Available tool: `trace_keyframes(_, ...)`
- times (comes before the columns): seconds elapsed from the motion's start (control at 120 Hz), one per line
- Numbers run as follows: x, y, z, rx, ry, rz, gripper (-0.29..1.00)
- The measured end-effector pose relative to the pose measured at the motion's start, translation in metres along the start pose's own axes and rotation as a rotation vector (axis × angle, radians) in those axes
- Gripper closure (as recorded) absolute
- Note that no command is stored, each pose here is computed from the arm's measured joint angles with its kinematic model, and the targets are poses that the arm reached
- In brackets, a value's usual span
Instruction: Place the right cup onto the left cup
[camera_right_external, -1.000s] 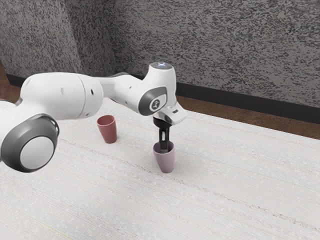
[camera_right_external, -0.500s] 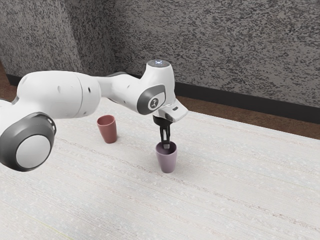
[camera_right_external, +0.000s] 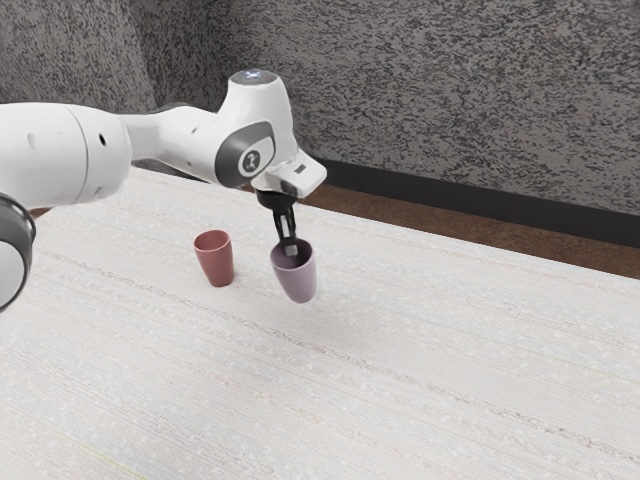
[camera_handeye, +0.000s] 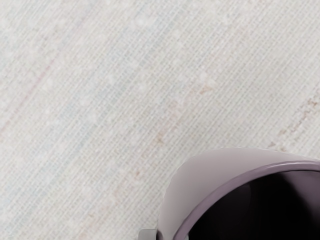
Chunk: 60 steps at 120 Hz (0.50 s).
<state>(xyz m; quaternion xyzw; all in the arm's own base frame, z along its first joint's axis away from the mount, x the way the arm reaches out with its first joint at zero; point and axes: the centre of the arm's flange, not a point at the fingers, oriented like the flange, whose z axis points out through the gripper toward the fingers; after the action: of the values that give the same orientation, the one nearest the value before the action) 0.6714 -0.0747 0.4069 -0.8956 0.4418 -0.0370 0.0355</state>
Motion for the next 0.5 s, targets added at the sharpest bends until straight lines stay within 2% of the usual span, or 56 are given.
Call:
trace_keyframes(0.158, -0.056, -0.032, -0.026, -0.004, -0.012, -0.100, 0.78)
trace_keyframes(0.333, -0.108, -0.064, -0.026, -0.021, -0.040, -0.167, 0.79)
trace_keyframes(0.5, -0.134, -0.086, -0.042, 0.012, -0.077, -0.192, 0.79)
